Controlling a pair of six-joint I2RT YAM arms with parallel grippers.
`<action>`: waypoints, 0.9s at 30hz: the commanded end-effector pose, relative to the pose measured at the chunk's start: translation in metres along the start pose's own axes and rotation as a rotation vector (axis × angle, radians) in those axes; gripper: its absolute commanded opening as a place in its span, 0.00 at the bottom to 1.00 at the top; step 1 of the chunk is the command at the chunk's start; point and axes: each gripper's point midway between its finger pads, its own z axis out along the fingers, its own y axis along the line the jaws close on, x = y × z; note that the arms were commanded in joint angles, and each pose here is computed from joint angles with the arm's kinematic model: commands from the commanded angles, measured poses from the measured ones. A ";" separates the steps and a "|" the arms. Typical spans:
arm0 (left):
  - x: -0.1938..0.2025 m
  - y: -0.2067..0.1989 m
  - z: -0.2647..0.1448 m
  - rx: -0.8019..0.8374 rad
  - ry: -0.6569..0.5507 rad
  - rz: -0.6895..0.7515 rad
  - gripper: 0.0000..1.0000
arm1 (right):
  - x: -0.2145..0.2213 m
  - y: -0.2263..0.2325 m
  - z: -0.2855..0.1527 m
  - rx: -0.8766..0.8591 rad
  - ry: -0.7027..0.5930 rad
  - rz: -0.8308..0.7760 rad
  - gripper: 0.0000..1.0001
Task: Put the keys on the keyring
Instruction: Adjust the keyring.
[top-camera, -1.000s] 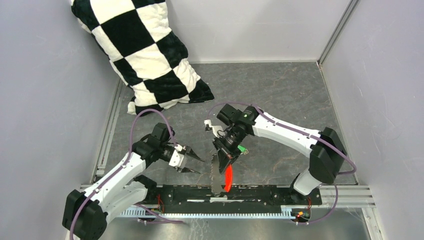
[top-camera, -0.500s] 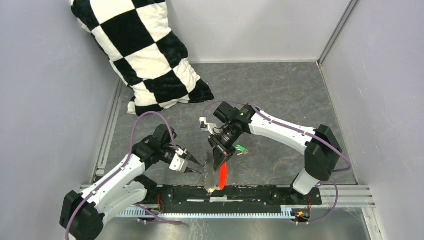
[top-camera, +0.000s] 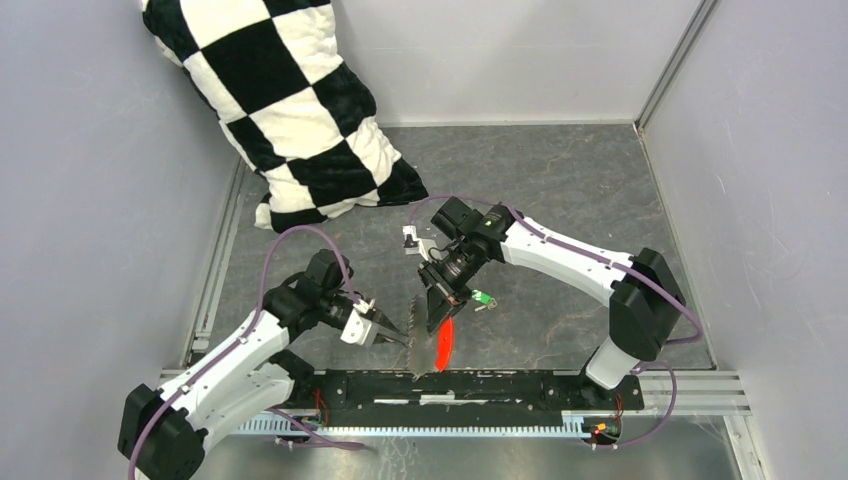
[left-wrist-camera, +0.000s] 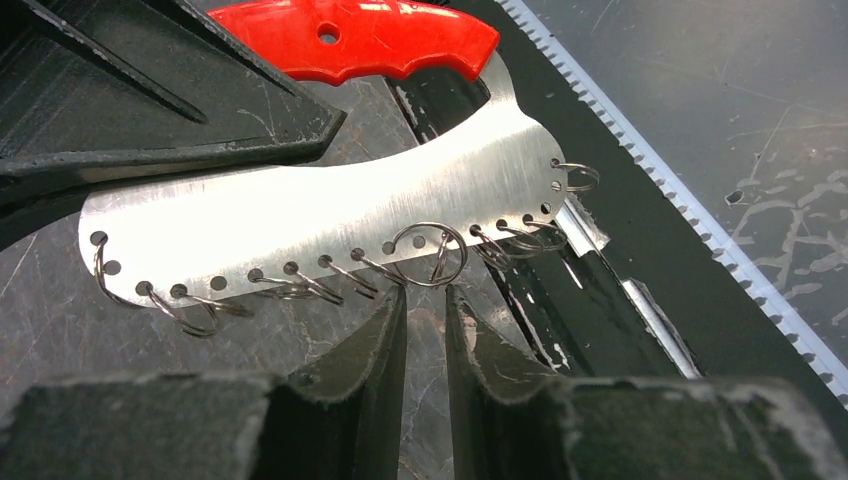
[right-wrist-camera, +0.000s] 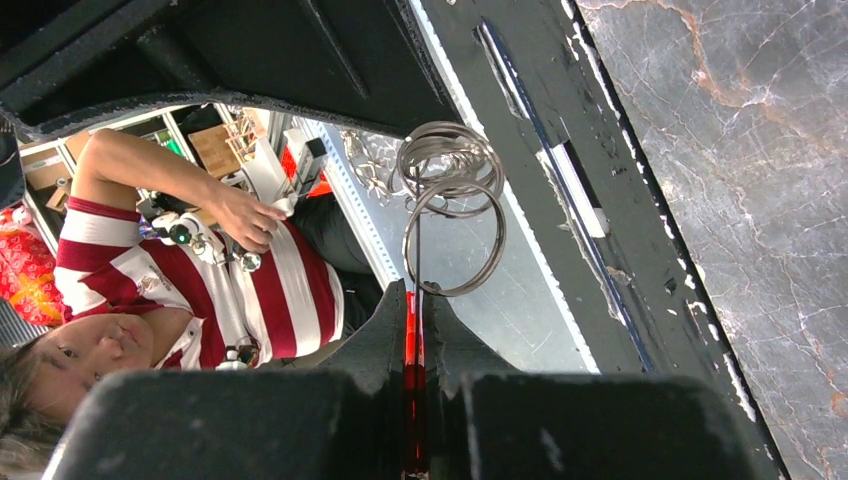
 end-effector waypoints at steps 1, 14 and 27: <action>-0.004 0.008 -0.001 -0.033 0.009 0.001 0.28 | -0.009 0.016 -0.006 -0.050 -0.034 -0.066 0.00; -0.006 0.025 -0.001 -0.096 0.009 -0.039 0.28 | -0.007 0.015 -0.006 -0.060 -0.030 -0.072 0.01; -0.010 0.024 -0.004 -0.115 0.016 -0.023 0.20 | -0.004 0.014 -0.005 -0.060 -0.029 -0.071 0.00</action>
